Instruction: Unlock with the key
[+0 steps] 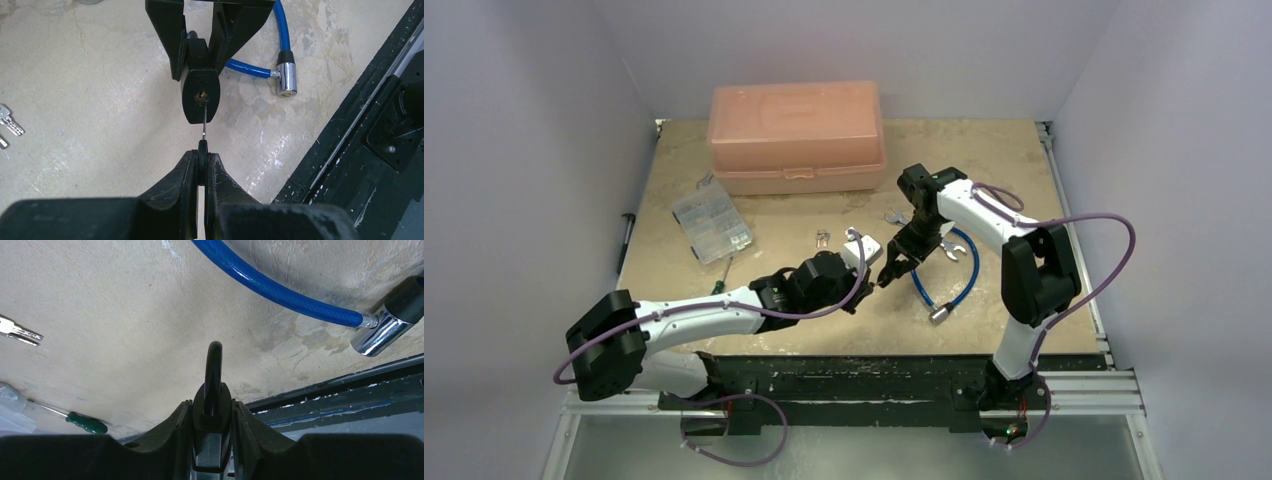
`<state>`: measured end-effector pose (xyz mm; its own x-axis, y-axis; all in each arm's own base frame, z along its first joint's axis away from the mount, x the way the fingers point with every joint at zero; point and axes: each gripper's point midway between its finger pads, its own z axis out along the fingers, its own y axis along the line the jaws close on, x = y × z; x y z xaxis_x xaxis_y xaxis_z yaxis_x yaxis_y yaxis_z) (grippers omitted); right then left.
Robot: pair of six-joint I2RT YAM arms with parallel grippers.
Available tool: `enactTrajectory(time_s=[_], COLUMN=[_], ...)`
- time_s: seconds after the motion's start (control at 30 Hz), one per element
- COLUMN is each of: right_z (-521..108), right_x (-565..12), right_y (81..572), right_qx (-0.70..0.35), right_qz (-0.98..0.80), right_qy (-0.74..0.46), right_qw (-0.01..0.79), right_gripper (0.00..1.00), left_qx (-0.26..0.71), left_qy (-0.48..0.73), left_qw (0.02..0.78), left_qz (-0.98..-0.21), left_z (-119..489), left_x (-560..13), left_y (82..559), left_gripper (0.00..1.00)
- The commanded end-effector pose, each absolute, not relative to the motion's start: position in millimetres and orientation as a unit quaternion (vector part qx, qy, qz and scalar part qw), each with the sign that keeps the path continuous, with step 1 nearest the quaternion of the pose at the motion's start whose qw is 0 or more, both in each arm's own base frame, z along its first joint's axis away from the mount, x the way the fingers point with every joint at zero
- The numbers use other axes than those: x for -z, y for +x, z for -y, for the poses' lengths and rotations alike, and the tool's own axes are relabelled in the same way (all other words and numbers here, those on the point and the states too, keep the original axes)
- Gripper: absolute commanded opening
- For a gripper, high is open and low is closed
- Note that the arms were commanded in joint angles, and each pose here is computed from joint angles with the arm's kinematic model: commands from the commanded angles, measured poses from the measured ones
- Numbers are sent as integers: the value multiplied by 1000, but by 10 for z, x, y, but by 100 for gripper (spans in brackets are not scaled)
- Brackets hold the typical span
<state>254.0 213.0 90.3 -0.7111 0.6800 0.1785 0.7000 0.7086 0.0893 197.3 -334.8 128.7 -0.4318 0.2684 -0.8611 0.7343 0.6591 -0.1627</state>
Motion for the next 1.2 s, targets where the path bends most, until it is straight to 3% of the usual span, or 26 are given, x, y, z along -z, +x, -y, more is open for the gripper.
enactTrajectory(time_s=[0.0,1.17], right_z=[-2136,-2081], right_x=[-1098,-1049], right_y=[2475,2514], right_qx=[94,80], right_qz=[920,924], right_qy=[-374,-370], right_qw=[66,52], right_gripper=[0,0], left_qx=[289,286], left_qy=[290,286], left_qw=[471,484], left_qz=[-782,-776], left_z=[3494,3633], left_x=[-1582,-1541], left_y=[2089,2127], left_gripper=[0,0])
